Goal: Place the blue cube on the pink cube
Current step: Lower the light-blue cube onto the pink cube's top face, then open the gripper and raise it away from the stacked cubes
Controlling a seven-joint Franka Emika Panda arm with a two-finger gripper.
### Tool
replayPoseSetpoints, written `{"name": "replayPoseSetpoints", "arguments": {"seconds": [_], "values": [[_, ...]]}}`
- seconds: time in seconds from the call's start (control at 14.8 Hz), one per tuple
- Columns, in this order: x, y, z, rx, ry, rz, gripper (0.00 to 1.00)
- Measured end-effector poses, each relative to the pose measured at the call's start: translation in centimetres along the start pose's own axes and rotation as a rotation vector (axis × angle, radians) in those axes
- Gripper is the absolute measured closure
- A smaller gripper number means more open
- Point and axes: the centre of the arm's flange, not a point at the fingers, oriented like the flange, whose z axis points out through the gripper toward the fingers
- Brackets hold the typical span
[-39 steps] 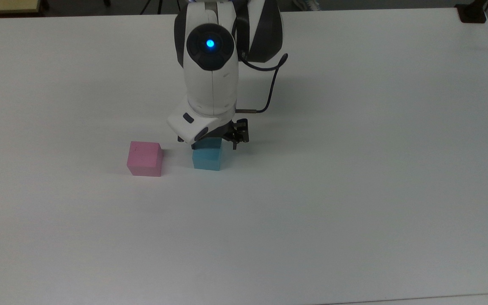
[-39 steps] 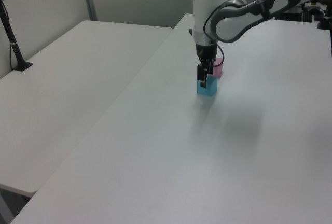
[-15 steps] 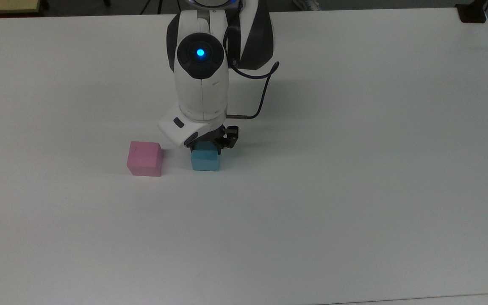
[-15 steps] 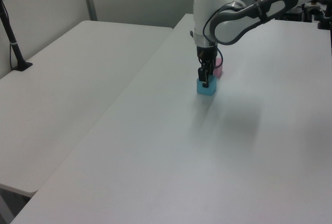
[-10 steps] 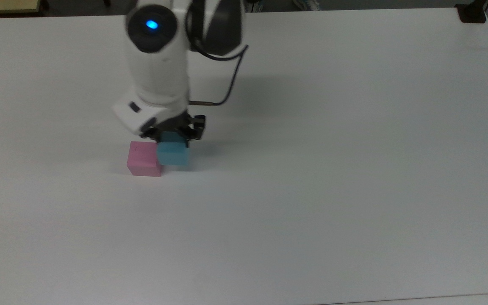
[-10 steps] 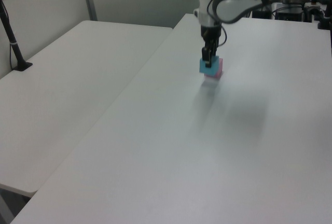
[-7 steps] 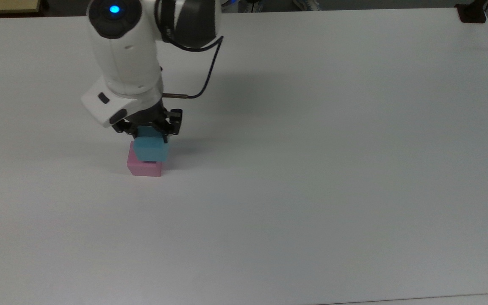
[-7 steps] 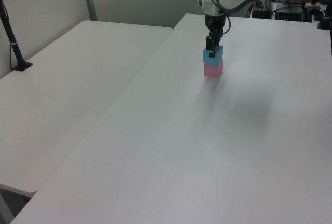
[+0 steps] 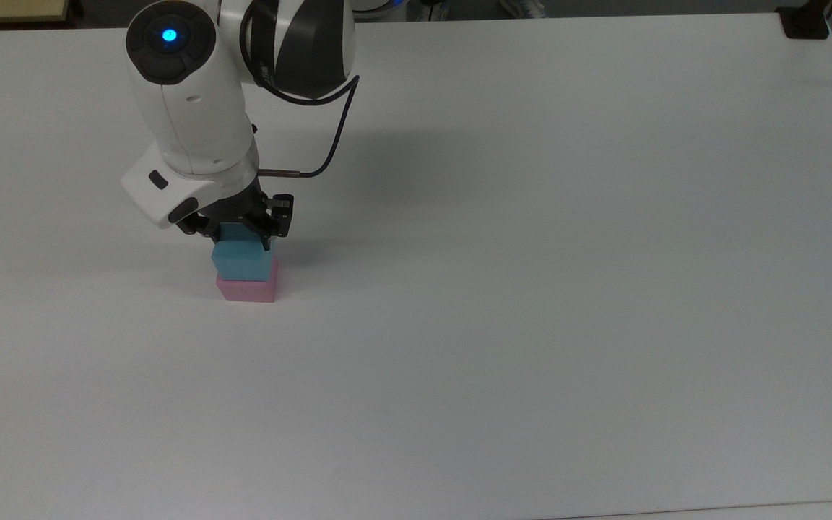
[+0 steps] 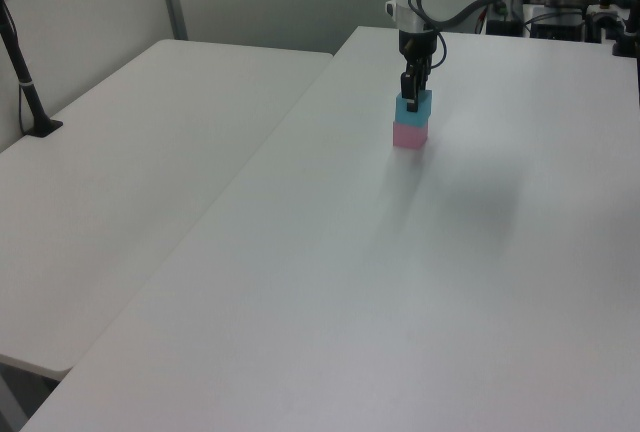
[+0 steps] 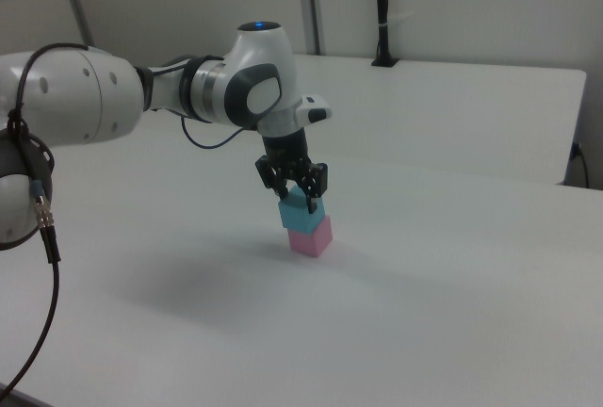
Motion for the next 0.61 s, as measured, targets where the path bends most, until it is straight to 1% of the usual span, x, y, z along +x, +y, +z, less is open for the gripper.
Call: {"name": "replayPoseSetpoints", "arguments": {"seconds": [0.07, 0.13, 0.2, 0.27, 0.47, 0.61], "values": [[0.0, 0.2, 0.1, 0.0, 0.002, 0.003, 0.35], [0.0, 0.7, 0.0, -0.001, 0.003, 0.01, 0.23], [0.0, 1.1, -0.3, -0.002, 0.01, 0.014, 0.07], [0.1, 1.2, -0.8, -0.003, 0.02, 0.015, 0.0], [0.0, 0.6, -3.7, 0.0, 0.047, 0.012, 0.0], [-0.7, -1.4, -6.9, 0.007, 0.05, 0.053, 0.0]]}}
